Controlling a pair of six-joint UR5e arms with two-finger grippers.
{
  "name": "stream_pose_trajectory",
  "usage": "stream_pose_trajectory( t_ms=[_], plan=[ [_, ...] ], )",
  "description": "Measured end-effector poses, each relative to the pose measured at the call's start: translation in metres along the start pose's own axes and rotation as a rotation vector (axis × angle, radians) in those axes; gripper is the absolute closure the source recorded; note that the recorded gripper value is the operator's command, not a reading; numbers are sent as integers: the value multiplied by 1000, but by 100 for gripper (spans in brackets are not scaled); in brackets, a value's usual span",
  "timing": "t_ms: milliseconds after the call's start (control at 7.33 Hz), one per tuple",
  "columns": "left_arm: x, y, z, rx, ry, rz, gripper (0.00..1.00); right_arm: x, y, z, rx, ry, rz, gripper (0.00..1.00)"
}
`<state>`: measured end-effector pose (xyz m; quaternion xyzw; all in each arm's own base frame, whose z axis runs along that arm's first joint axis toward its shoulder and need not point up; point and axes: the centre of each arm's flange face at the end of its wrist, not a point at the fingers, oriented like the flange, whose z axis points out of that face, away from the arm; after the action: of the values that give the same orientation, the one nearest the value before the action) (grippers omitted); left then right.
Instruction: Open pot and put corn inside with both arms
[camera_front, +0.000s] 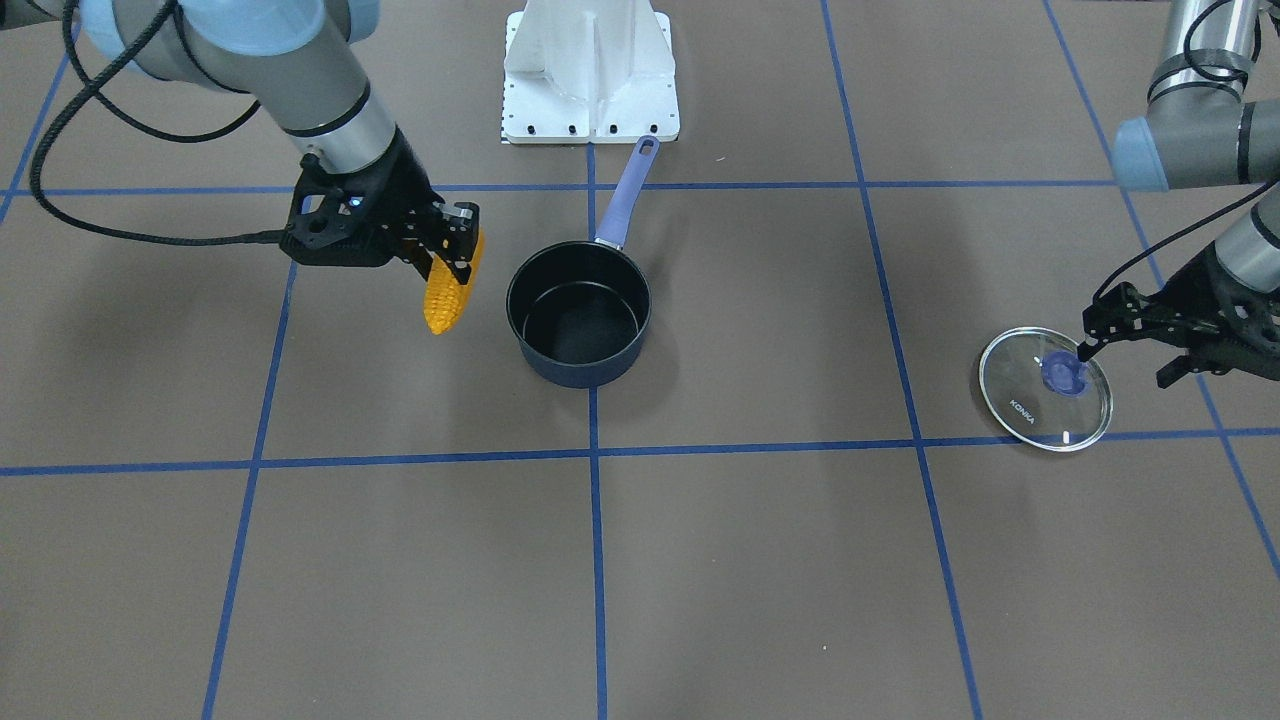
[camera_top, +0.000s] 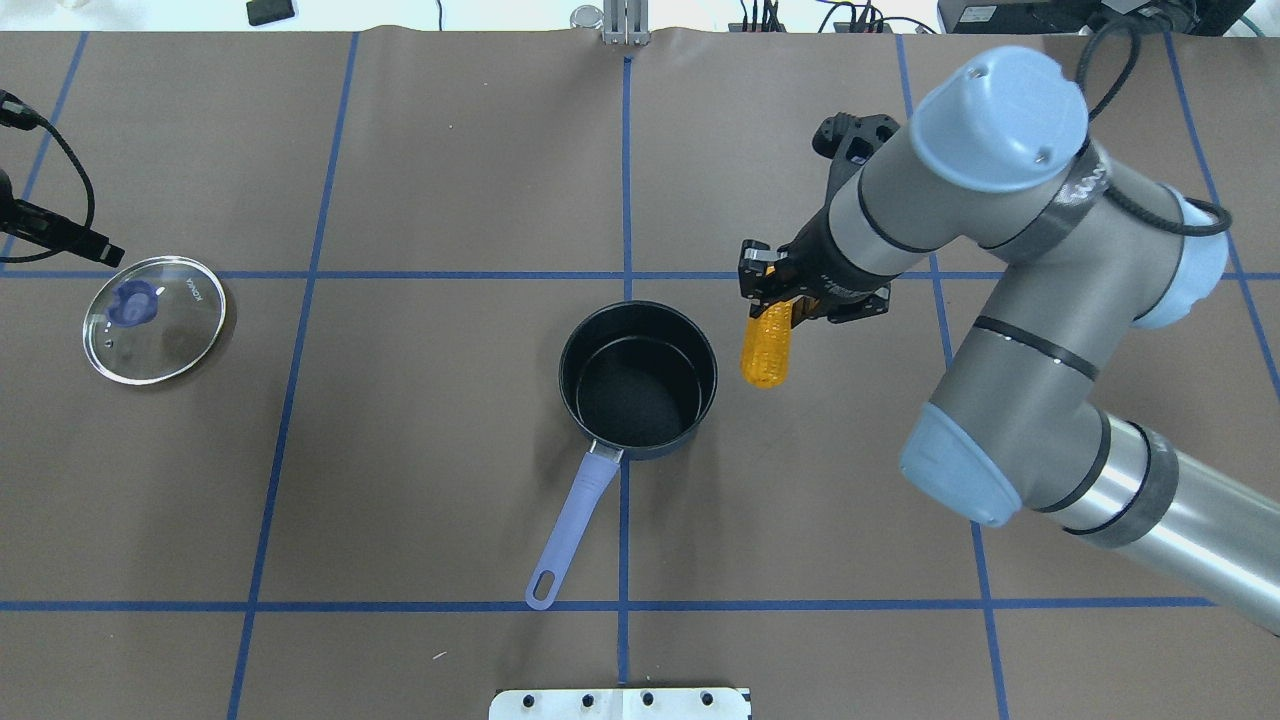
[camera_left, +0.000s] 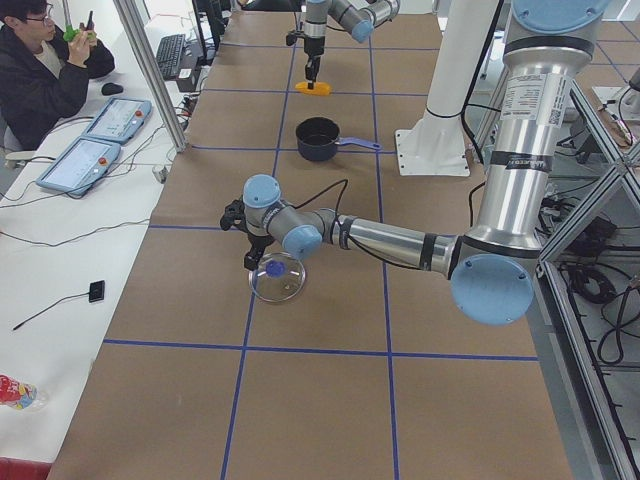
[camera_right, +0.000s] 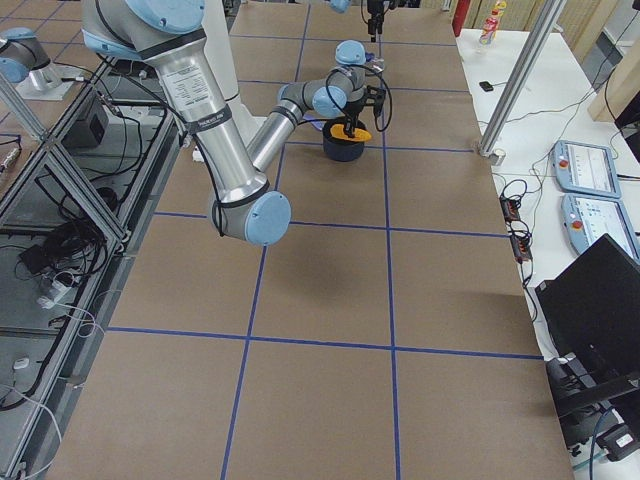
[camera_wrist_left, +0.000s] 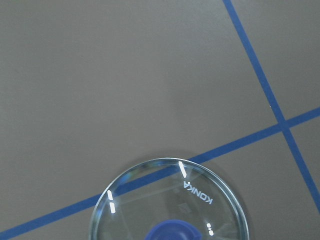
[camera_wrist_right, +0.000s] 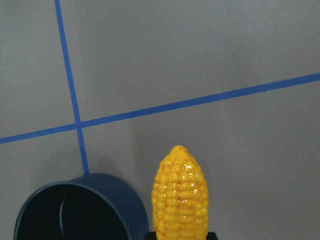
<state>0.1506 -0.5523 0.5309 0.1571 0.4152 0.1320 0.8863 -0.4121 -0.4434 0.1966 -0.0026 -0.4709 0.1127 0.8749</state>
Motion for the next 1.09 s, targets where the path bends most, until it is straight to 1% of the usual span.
stream_pose_trajectory(
  t_ms=[273,409,818,1091],
  plan=[
    [-26,0,-22,0,-6,43,3,-40,37,15,12,8,-5,100],
    [-36,3,-29,4,-9,63,3,-55,44,24,13,14,-8,100],
    [-54,9,-44,17,-8,76,3,-90,39,54,13,50,-5,100],
    [-63,16,-49,18,-14,89,3,-95,32,69,20,74,-7,100]
  ],
)
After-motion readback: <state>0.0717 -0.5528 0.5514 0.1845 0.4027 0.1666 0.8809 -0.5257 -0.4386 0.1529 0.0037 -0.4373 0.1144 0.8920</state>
